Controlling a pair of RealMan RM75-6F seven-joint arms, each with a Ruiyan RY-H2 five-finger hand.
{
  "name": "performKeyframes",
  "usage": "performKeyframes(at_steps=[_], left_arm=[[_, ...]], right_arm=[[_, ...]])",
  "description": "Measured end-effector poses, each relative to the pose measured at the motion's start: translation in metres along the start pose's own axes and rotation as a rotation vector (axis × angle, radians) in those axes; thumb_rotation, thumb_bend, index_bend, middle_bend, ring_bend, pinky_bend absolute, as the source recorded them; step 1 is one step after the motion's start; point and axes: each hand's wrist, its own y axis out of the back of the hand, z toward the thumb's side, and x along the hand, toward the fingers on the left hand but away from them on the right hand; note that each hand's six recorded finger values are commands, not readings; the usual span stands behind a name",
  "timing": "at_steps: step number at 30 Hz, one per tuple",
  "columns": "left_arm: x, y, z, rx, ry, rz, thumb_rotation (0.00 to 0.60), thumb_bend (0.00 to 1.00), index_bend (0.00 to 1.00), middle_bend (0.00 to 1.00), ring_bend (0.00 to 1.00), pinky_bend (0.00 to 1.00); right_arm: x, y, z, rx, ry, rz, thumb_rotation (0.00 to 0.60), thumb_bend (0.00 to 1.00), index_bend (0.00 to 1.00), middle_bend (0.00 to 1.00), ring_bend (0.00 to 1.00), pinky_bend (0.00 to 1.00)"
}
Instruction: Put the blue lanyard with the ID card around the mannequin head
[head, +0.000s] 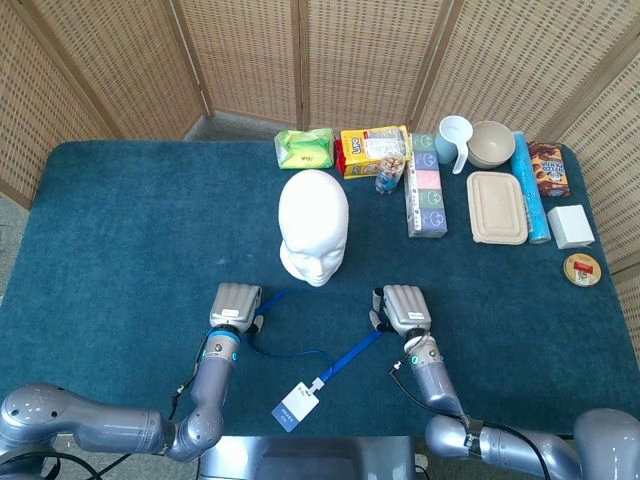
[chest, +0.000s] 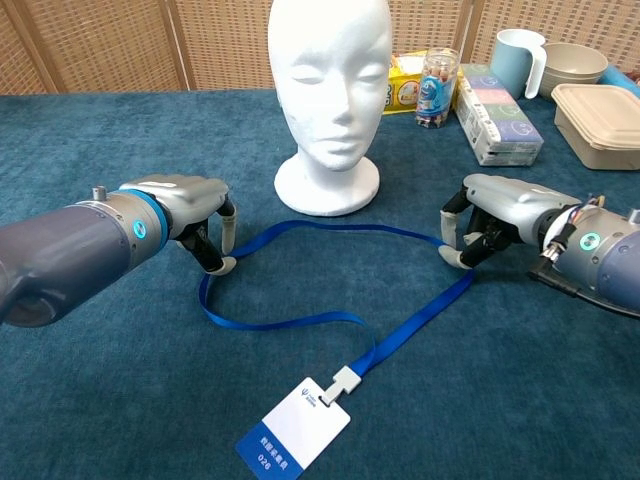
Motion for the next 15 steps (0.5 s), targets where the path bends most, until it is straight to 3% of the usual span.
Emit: performKeyframes(at_steps=[15], left_arm=[[-0.0044,-0.0008,-0.0030,0.007,0.005,-0.003,0.506,0.42,0.54,1.00,1.00,1.00]], right_arm=[[0.0007,0.0023,0.0016,-0.020,0.008,-0.008,0.600,0.54,0.64,1.00,1.00,1.00]])
